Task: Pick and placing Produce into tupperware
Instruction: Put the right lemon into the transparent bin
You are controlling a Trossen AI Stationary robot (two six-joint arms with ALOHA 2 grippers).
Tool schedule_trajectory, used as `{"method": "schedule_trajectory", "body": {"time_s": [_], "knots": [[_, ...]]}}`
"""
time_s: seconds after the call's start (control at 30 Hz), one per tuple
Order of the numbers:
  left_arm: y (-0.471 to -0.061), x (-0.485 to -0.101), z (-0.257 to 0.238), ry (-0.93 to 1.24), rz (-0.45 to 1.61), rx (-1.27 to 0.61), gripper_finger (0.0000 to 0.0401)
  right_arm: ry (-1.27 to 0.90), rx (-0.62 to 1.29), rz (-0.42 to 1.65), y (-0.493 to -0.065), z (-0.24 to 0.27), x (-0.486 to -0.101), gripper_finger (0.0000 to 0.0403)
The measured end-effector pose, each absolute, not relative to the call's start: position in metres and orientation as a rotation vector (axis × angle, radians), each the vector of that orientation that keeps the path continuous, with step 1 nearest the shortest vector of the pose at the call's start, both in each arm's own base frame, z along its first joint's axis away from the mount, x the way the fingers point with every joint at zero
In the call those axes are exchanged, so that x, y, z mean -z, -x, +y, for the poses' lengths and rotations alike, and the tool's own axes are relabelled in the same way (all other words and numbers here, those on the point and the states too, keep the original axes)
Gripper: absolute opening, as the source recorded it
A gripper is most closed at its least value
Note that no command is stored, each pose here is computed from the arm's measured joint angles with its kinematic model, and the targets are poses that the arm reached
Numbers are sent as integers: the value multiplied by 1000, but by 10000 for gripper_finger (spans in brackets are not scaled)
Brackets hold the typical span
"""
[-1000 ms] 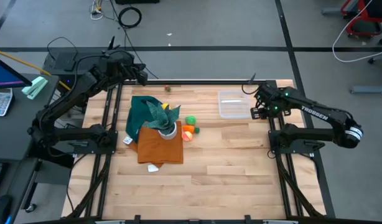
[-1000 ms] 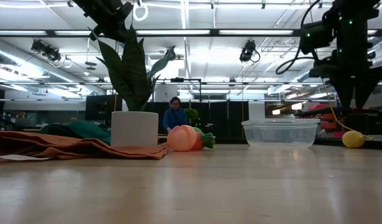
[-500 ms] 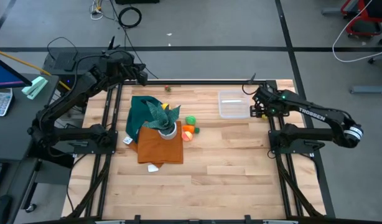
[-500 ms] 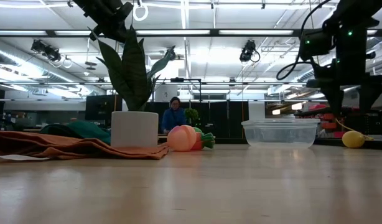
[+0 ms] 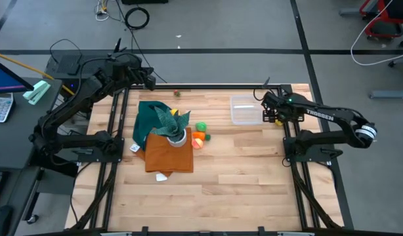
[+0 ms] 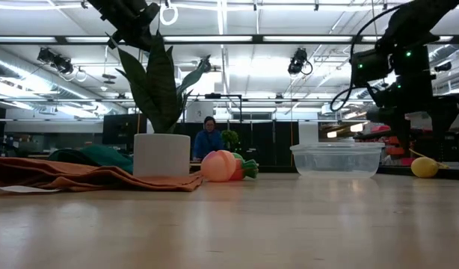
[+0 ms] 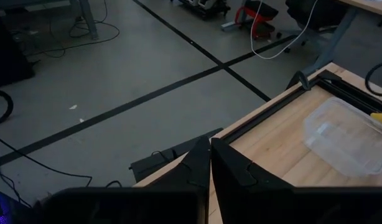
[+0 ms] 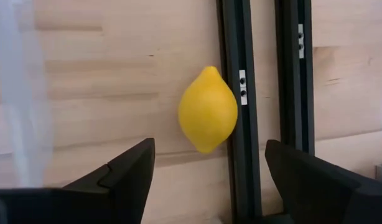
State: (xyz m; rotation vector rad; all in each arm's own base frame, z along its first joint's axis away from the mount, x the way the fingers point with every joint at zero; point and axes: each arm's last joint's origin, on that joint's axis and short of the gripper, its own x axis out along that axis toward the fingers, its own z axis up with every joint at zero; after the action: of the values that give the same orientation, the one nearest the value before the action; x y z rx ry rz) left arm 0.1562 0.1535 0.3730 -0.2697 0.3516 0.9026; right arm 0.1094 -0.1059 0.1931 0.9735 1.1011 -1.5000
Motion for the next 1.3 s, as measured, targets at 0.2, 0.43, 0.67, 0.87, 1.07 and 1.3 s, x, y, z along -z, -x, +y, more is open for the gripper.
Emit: {"method": "schedule_trajectory", "body": {"time_s": [0.2, 0.43, 0.67, 0.87, 1.07, 1.3], "knots": [[-156, -372, 153, 274, 365, -903, 29, -983, 1531, 1136, -110, -117, -185, 274], [-155, -369, 152, 283, 393, -903, 20, -1031, 1561, 1084, -105, -127, -184, 273], [-155, -369, 152, 285, 401, -903, 20, -1129, 1551, 1099, -94, -129, -174, 272], [-155, -369, 152, 286, 402, -903, 29, -1165, 1543, 1103, -90, -125, -160, 272], [-155, -369, 152, 286, 402, -903, 23, -1149, 1539, 1044, -93, -129, -159, 270], [-155, -369, 152, 286, 402, -903, 18, -1146, 1545, 1015, -92, -133, -159, 263]]}}
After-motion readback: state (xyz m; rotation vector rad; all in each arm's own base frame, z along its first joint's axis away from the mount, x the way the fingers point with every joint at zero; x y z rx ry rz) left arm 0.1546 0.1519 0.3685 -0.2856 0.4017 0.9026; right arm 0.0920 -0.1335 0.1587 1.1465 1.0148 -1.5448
